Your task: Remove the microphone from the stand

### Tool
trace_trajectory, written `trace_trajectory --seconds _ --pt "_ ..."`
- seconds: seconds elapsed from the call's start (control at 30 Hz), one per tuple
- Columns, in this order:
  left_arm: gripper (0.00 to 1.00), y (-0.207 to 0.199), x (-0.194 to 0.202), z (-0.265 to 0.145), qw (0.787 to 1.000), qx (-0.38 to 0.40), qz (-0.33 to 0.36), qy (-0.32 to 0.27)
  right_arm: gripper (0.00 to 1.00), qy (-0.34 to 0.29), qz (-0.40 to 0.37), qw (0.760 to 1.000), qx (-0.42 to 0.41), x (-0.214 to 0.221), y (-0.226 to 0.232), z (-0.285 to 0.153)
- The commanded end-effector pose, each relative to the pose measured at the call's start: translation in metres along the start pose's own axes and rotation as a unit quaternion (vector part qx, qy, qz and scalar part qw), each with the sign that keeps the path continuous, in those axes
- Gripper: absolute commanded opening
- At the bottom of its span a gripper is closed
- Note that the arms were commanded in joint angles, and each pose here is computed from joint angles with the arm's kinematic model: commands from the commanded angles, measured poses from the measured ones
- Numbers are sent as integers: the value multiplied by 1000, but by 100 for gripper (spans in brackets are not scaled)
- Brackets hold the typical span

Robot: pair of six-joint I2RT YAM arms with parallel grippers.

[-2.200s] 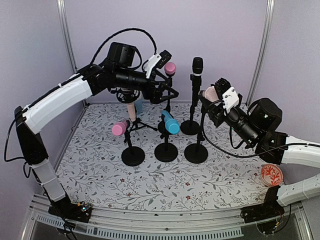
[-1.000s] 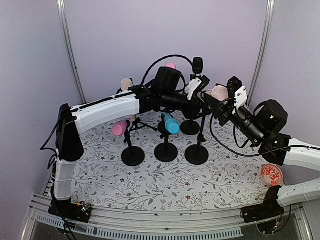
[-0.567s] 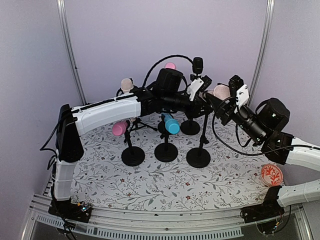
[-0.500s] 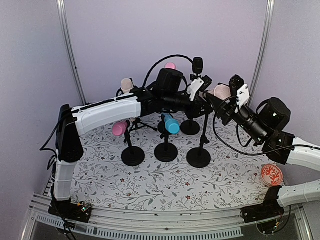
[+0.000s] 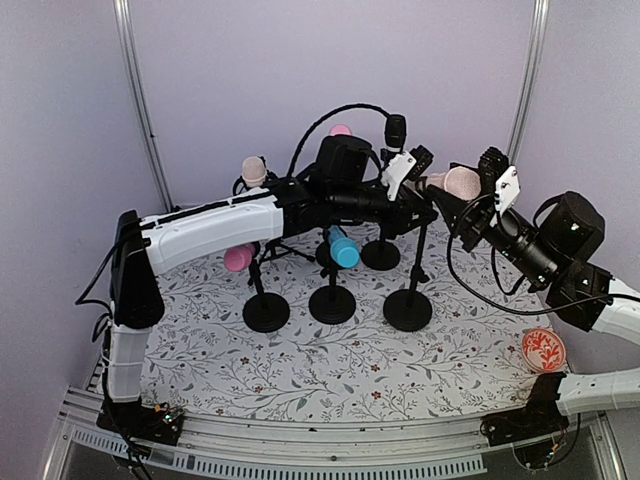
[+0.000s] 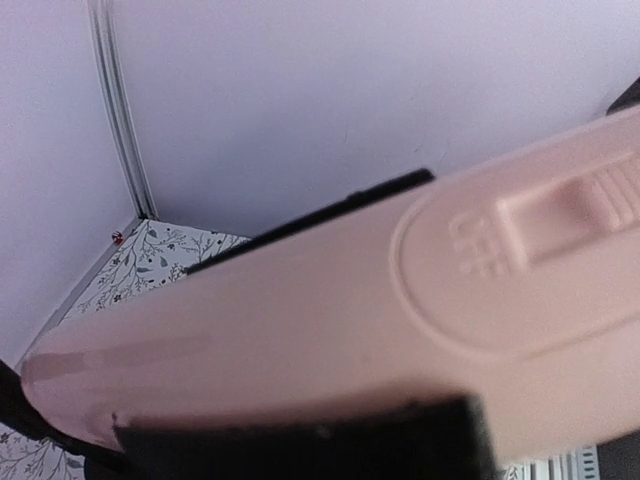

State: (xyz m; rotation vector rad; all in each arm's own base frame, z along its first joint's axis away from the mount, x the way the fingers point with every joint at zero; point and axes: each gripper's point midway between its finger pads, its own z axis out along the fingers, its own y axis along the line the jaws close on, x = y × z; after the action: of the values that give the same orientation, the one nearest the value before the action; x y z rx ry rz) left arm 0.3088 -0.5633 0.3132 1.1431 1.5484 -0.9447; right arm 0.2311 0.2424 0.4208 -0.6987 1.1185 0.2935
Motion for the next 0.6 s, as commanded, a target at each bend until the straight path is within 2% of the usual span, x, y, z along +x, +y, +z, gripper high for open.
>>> trace_trajectory --seconds 0.0,0.33,0.57 --pt "0 75 1 -23 991 -131 -8 6 0 -169 22 984 58 -114 -50 -43" --pt "0 88 8 -25 985 -169 15 19 0 -195 38 977 71 -131 -64 -68" --pt "0 87 9 -25 985 -168 14 21 0 -198 47 976 74 -135 -69 -80"
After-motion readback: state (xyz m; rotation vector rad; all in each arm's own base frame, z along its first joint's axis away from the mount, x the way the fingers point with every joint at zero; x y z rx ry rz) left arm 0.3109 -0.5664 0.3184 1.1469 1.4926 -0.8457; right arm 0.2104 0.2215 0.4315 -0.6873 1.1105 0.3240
